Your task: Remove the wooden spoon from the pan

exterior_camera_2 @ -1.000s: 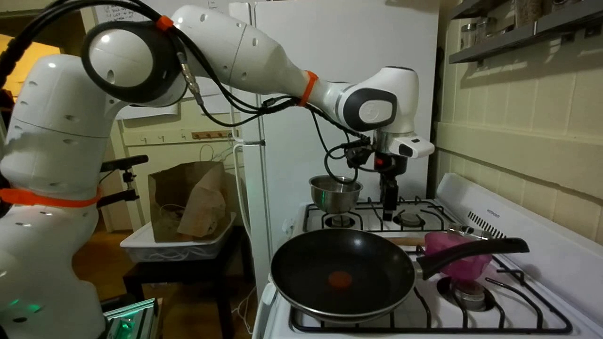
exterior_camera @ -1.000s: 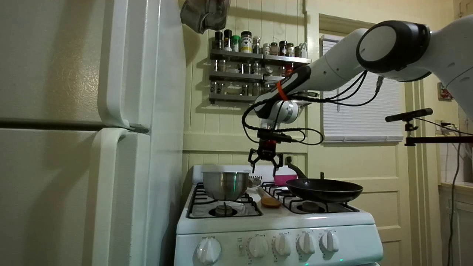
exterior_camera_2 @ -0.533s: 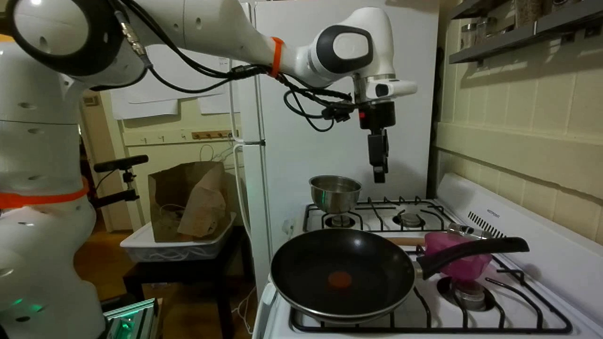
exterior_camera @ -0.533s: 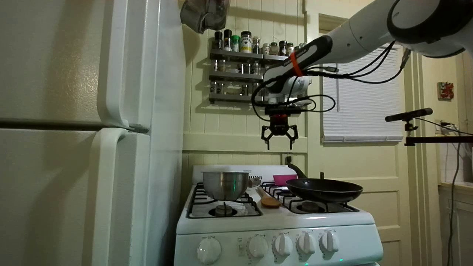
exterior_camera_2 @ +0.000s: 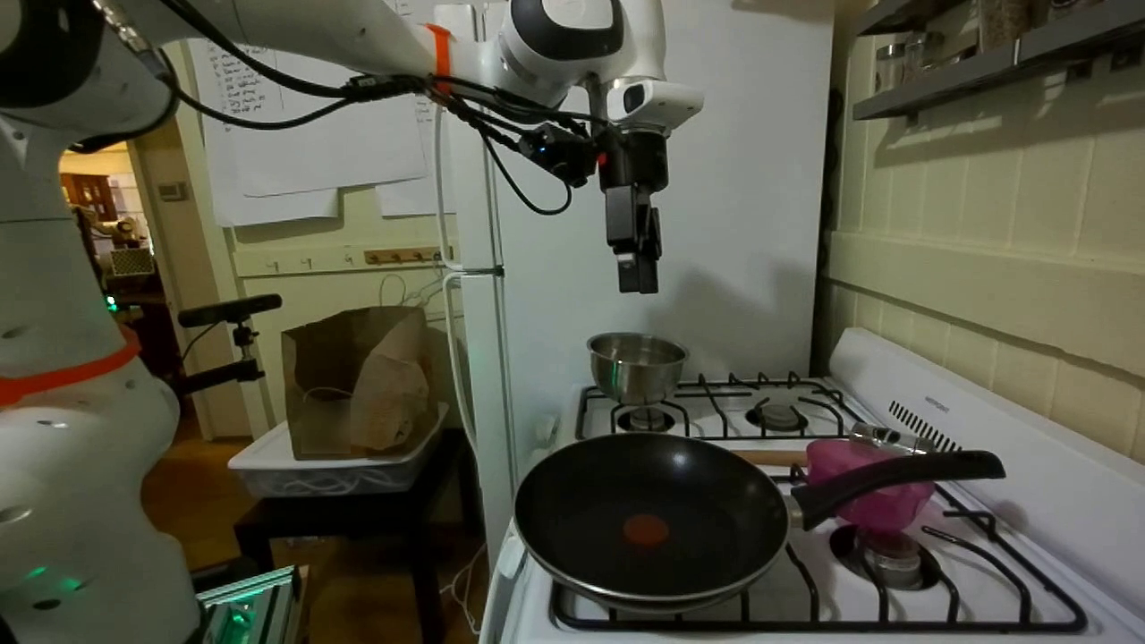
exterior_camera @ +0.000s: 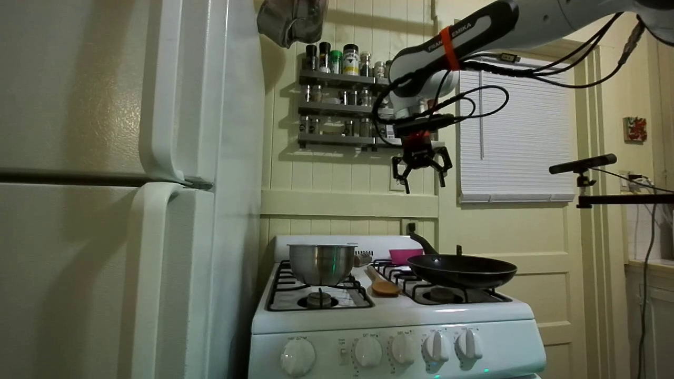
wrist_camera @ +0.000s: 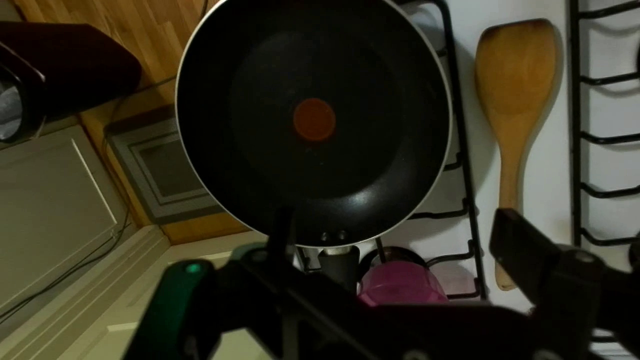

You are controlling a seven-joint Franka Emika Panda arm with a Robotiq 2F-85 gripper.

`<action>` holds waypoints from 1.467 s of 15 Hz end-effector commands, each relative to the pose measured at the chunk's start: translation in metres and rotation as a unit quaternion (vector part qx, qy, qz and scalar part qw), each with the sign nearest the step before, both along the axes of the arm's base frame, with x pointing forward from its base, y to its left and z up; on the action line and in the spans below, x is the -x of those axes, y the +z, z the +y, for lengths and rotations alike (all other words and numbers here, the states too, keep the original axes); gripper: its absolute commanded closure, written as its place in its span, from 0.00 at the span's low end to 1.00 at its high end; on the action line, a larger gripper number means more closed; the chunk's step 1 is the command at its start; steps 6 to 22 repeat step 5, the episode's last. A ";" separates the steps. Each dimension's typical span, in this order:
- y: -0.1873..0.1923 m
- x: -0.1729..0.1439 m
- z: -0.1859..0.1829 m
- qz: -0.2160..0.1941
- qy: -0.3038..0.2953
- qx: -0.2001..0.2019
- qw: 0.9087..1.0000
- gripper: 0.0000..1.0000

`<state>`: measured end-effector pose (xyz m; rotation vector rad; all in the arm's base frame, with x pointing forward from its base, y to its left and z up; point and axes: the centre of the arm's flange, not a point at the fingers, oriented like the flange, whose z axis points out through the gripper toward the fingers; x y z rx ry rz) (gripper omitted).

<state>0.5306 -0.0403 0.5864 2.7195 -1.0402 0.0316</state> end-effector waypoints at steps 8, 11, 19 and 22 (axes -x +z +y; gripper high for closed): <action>-0.007 0.000 -0.001 0.008 0.001 0.000 1.000 0.00; -0.007 0.000 -0.001 0.008 0.001 0.000 1.000 0.00; -0.007 0.000 -0.001 0.008 0.001 0.000 1.000 0.00; -0.007 0.000 -0.001 0.008 0.001 0.000 1.000 0.00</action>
